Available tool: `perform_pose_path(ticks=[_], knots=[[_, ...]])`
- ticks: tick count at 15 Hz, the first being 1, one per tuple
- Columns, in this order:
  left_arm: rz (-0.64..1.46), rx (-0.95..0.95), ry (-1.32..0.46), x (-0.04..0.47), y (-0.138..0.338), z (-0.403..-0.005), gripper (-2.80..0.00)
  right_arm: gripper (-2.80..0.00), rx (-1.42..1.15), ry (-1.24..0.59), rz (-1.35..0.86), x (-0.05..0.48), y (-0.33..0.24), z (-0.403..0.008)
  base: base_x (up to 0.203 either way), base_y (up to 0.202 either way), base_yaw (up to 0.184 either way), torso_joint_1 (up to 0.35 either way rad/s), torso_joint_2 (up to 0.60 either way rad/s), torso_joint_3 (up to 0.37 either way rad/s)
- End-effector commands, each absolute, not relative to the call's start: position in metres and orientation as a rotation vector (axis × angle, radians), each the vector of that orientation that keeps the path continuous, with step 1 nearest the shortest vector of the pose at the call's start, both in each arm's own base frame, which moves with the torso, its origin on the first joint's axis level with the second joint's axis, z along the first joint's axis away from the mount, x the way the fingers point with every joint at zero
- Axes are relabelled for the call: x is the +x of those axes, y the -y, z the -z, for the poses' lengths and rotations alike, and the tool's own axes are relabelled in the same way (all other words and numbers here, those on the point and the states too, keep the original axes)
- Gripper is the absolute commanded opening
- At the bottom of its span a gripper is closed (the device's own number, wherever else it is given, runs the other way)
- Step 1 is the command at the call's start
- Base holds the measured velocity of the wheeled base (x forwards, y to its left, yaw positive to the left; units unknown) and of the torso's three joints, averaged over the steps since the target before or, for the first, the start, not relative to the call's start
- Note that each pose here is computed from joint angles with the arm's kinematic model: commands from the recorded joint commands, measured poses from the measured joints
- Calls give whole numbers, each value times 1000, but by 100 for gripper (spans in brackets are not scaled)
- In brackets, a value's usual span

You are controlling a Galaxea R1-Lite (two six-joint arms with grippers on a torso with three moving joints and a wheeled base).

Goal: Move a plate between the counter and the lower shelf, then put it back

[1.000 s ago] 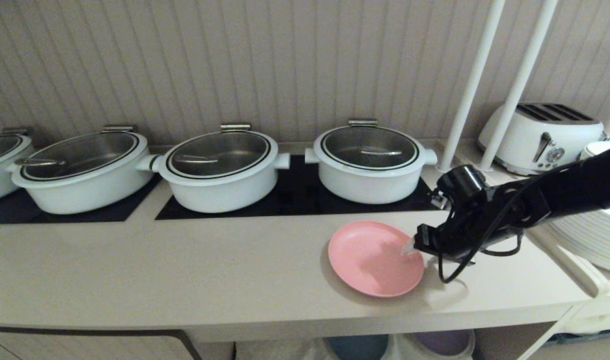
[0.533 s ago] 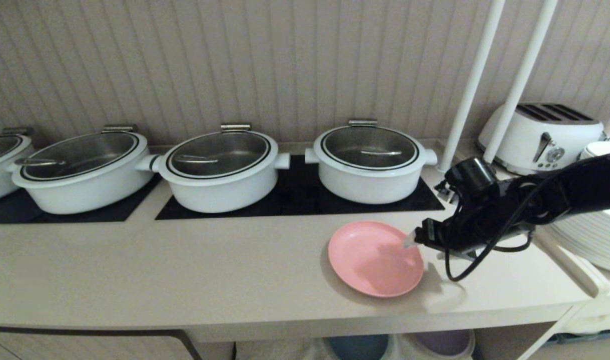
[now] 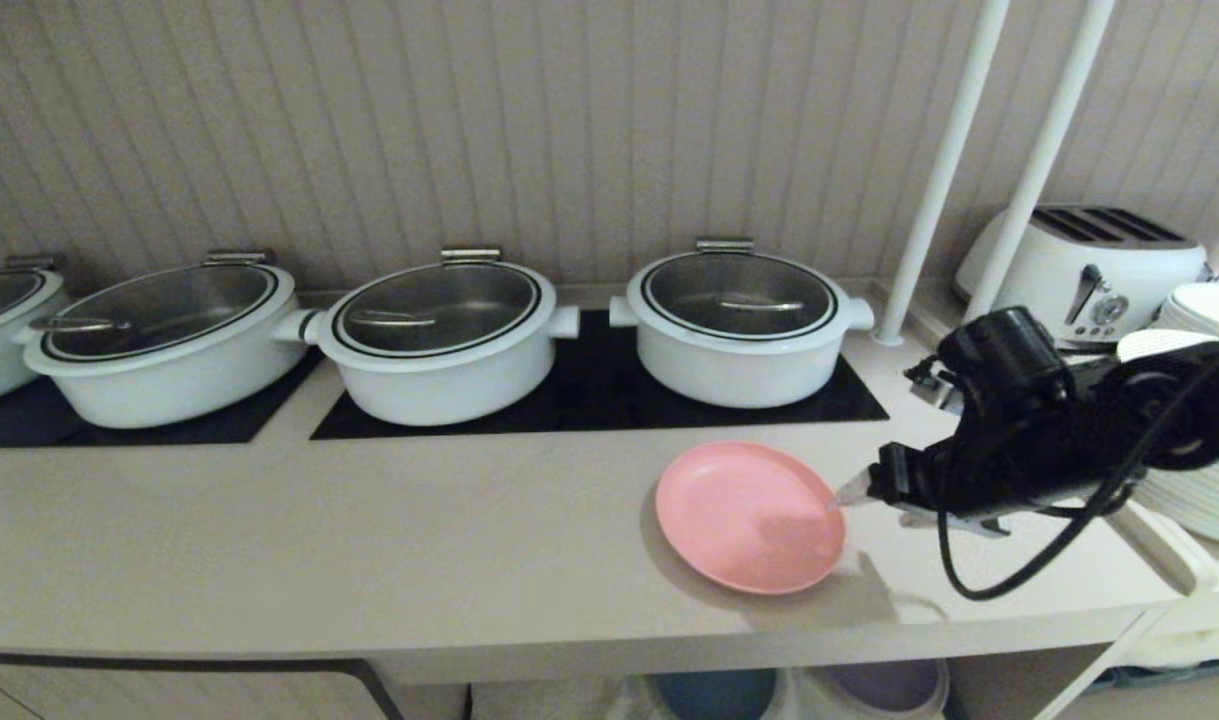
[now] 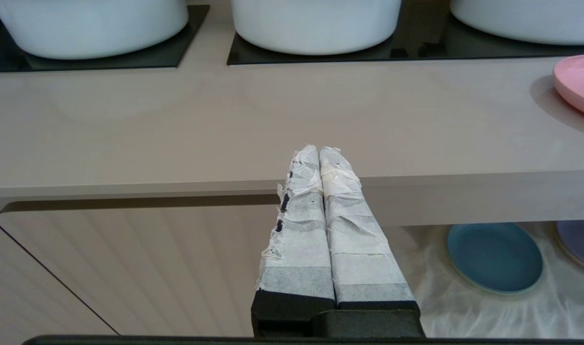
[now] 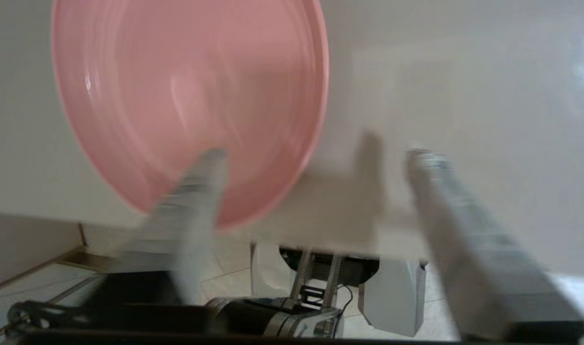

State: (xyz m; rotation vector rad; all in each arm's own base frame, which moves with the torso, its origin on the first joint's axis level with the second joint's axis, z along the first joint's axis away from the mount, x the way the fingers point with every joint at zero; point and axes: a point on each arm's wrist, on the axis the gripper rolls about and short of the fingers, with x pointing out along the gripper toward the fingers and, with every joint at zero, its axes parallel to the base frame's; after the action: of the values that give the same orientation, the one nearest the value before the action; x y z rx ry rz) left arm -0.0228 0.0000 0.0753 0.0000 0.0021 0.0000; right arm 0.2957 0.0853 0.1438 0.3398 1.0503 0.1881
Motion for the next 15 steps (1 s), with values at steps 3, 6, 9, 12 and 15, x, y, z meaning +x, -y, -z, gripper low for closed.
perform_pose_path(ticks=[3, 6, 9, 12, 15], knots=[[0, 0, -2, -23, 0, -75, -280, -280, 344, -999, -202, 262, -76, -164, 0, 0, 0, 0, 0, 0], [0, 0, -2, -23, 0, -75, -280, -280, 342, -930, -203, 235, -67, -181, 0, 0, 0, 0, 0, 0], [0, 0, -2, -23, 0, -75, -280, -280, 270, -836, -160, 211, -58, -193, 0, 0, 0, 0, 0, 0], [0, 0, -2, -23, 0, -75, -280, -280, 183, -749, -111, 181, -40, -195, 0, 0, 0, 0, 0, 0], [0, 0, -2, -23, 0, -75, -280, -280, 114, -620, -55, 143, -21, -183, 0, 0, 0, 0, 0, 0]])
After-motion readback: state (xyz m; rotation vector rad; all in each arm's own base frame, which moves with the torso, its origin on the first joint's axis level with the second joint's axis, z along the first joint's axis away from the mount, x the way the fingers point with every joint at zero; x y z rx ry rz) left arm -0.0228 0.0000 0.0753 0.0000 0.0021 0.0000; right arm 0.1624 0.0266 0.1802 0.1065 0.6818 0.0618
